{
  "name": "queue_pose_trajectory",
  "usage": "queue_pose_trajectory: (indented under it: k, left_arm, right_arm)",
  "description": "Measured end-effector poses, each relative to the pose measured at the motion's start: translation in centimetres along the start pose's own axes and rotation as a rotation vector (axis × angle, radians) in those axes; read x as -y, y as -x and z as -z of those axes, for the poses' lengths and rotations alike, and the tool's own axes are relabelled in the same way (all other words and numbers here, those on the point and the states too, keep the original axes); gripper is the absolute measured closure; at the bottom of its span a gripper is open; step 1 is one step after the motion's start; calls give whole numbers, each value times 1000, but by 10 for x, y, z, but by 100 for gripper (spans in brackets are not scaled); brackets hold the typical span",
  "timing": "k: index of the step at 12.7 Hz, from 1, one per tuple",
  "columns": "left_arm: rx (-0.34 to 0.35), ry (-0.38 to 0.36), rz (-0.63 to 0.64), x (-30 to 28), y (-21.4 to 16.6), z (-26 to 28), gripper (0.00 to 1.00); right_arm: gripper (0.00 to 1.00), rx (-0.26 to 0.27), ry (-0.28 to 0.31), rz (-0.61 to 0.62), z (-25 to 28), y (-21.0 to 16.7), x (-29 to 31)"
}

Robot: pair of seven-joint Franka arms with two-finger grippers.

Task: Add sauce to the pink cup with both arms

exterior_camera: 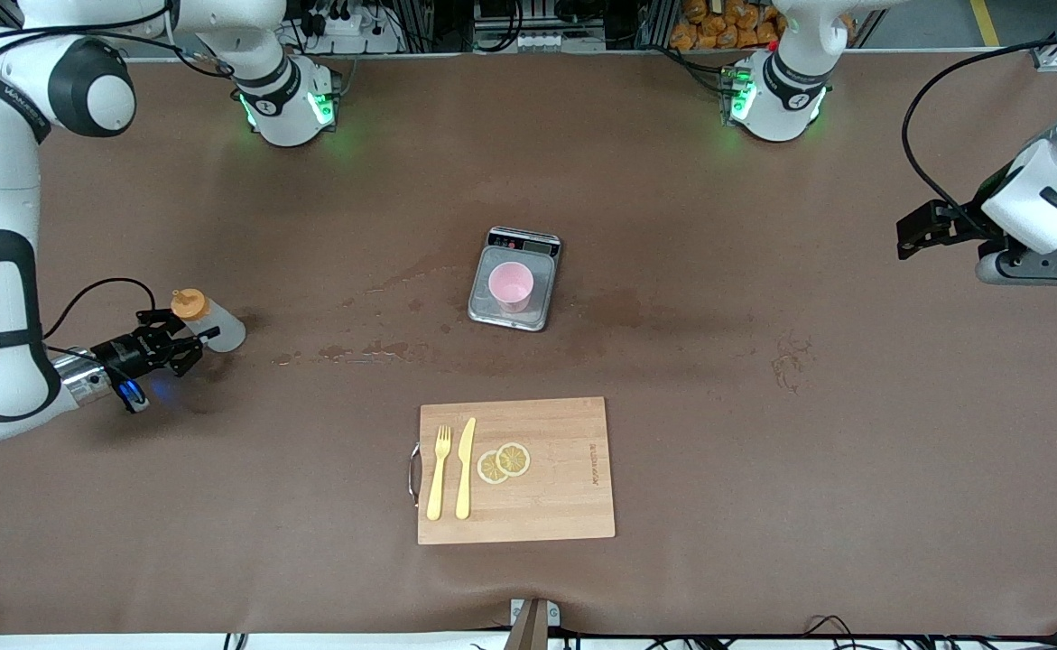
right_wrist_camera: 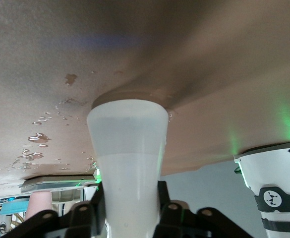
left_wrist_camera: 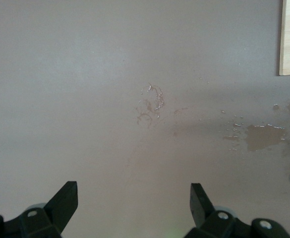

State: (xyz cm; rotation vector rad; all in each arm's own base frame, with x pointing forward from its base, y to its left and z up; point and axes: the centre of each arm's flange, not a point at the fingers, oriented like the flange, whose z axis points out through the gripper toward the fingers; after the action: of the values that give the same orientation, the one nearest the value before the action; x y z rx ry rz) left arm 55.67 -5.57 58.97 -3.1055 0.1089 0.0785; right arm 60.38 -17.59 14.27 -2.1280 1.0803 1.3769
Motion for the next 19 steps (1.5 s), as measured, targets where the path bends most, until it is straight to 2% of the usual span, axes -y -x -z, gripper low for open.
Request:
queue_pose_trajectory:
  k: [4, 5, 8, 10, 12, 14, 16, 19]
  left_arm:
    - [2, 0, 0, 0, 0, -1, 0]
    - [2, 0, 0, 0, 0, -1, 0]
    - [3, 0, 0, 0, 0, -1, 0]
    - [-1, -1, -1, -1, 1, 1, 0]
    - [-9, -2, 1, -1, 4, 6, 0]
    - [-19, -3, 6, -1, 6, 11, 0]
    - [-29, -5, 8, 0, 10, 16, 0]
    - [-36, -11, 6, -3, 19, 23, 0]
  right_arm:
    - [7, -13, -5, 3, 4, 1, 1]
    - [0, -24, -10, 7, 10, 4, 1]
    - [0, -30, -4, 36, 36, 36, 0]
    - [0, -57, 3, 77, 64, 77, 2]
    - [0, -143, -16, 124, 103, 128, 2]
    - [0, -202, -15, 171, 121, 175, 10]
    - [0, -256, 19, 222, 120, 220, 33]
    - [0, -380, 53, 289, 123, 299, 54]
